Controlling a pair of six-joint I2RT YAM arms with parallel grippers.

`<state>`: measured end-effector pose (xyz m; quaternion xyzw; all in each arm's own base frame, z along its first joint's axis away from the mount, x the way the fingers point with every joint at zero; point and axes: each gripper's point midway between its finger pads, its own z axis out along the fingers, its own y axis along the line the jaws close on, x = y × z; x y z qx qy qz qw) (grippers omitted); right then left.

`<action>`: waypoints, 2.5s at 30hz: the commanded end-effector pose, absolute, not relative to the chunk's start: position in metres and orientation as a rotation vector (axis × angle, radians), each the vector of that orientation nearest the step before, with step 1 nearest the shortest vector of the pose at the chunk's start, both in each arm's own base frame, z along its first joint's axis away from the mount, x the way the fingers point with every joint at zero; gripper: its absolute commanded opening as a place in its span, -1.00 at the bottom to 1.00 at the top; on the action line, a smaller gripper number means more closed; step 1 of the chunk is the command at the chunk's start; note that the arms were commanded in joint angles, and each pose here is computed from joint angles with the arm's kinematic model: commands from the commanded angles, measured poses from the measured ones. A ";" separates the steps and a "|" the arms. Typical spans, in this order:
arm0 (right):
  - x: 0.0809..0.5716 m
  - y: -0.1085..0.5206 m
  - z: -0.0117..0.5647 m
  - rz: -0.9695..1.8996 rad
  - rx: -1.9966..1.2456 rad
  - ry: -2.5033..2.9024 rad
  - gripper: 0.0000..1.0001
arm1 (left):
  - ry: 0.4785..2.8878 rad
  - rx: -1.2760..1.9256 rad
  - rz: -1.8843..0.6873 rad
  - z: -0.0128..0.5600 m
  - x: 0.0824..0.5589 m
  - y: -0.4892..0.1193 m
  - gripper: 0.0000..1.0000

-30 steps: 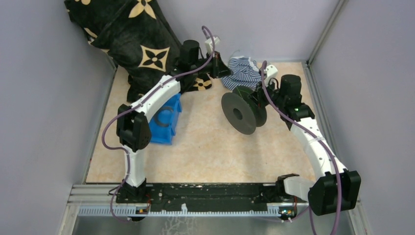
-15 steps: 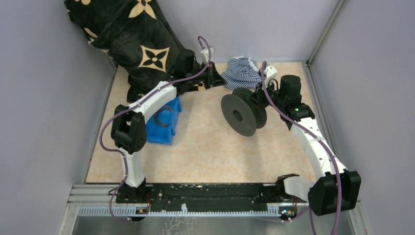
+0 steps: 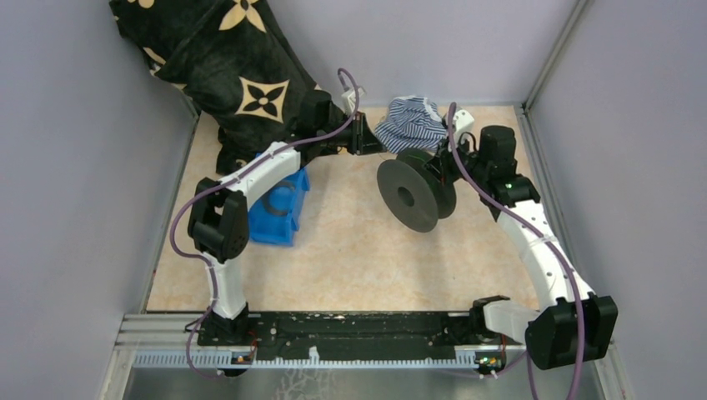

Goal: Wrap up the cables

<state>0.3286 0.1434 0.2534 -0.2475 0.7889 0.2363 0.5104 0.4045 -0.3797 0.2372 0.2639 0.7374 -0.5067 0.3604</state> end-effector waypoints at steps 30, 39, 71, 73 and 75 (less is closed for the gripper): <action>0.329 0.148 0.326 0.534 -0.656 1.730 -1.00 | 1.903 0.740 -1.364 0.229 0.387 -0.349 0.23; 0.328 0.147 0.322 0.526 -0.682 1.755 -1.00 | 1.851 0.800 -1.406 0.230 0.377 -0.341 0.49; 0.329 0.124 0.300 0.383 -0.688 1.913 -1.00 | 1.616 0.925 -1.137 0.290 0.382 -0.290 0.71; 0.330 0.122 0.298 0.371 -0.681 1.931 -1.00 | 1.608 0.938 -1.164 0.293 0.373 -0.291 0.71; 0.330 0.121 0.297 0.367 -0.675 1.938 -1.00 | 1.597 0.952 -1.178 0.296 0.366 -0.292 0.71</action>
